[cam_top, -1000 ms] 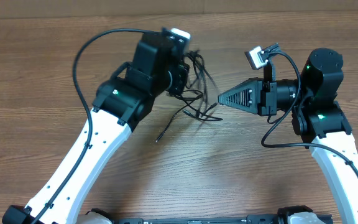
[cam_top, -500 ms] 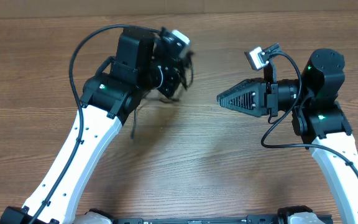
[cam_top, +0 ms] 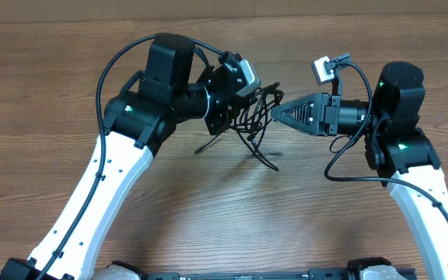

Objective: Untangle cables

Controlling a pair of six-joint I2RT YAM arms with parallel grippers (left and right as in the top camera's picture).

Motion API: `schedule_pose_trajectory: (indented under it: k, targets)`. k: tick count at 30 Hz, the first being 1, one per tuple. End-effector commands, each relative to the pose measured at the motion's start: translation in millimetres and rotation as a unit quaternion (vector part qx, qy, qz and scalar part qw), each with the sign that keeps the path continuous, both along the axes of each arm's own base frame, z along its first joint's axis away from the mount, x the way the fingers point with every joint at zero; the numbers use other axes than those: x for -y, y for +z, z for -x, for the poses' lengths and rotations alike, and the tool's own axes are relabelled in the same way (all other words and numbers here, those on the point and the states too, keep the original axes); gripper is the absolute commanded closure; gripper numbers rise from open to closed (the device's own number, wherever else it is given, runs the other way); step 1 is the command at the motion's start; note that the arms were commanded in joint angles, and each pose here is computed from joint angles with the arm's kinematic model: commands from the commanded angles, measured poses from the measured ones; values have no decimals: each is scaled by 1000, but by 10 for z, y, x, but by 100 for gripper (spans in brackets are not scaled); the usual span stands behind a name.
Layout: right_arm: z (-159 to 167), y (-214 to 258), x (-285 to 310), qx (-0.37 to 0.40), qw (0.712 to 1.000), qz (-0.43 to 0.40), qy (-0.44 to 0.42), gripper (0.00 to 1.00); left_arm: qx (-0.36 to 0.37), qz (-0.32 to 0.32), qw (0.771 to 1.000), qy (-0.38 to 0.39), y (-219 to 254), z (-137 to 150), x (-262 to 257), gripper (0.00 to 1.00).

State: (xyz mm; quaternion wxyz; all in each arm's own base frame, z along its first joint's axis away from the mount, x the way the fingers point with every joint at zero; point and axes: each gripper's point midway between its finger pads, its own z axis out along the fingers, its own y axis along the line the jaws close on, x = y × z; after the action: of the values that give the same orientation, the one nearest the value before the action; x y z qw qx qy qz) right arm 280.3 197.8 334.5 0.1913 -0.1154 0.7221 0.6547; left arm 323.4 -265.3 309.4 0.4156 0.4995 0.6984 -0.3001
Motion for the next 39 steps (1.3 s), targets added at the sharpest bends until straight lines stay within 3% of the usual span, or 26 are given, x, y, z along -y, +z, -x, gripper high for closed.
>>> schedule_pose_trajectory:
  k: [1, 14, 19, 29, 34, 39]
  targets:
    - [-15, 67, -1, -7, 1000, -1, -15, 38, 26, 28, 998, -57, 172, 180, 101, 96]
    - [-29, 133, -3, -20, 1000, -10, -17, 40, 39, 26, 997, -65, 191, 216, 203, 96]
    - [-32, 162, -6, -23, 999, -14, -17, 54, 44, 21, 997, -52, 189, 172, 205, 96]
    - [1, 167, -57, -33, 999, -15, -9, 56, 45, 37, 997, -47, 238, 122, 287, 96]
    - [14, 170, -75, -38, 999, -16, -6, 69, 49, 25, 998, -15, 214, 13, 244, 96]
    - [73, 199, -168, -28, 999, -18, 9, 66, 44, 32, 998, -22, 231, 41, 264, 96]
